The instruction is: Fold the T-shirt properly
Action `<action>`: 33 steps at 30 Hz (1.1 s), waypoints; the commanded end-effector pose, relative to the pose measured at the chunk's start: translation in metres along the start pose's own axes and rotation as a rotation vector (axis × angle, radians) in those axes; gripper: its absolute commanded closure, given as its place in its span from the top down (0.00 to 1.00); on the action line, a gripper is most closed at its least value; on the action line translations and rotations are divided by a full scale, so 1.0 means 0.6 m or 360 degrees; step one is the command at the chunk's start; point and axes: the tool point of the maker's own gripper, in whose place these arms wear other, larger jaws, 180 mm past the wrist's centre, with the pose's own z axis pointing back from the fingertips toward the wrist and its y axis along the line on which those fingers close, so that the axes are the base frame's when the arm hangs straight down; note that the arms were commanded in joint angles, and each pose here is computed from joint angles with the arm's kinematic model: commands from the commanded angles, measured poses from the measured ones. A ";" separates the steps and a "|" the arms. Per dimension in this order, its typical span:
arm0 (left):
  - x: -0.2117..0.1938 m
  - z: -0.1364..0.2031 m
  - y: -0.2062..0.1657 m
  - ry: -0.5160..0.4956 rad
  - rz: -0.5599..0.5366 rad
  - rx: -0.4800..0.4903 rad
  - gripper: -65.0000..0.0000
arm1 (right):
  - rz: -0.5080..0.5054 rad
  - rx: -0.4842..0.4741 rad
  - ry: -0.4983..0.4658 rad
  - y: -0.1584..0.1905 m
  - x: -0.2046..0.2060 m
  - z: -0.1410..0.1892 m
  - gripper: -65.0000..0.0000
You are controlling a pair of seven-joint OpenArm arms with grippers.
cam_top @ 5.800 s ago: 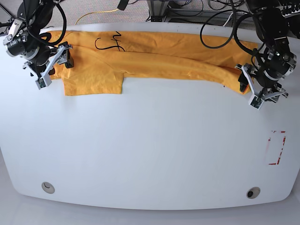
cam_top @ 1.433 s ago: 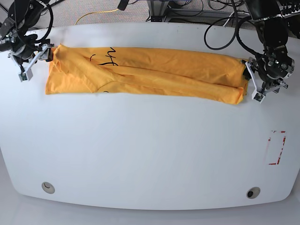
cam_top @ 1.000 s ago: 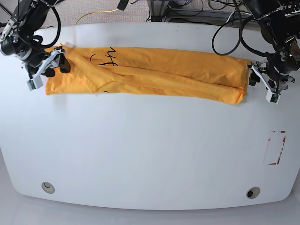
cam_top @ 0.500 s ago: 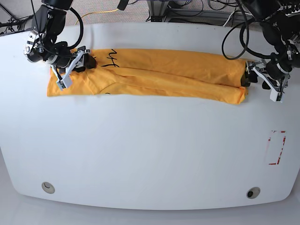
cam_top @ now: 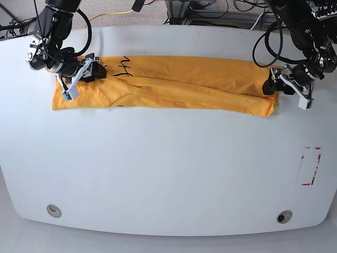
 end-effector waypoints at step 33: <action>0.013 -0.064 -0.056 -0.0132 0.0098 -0.0098 0.06 | 0.0013 -0.0032 0.0033 -0.008 -0.002 0.004 0.41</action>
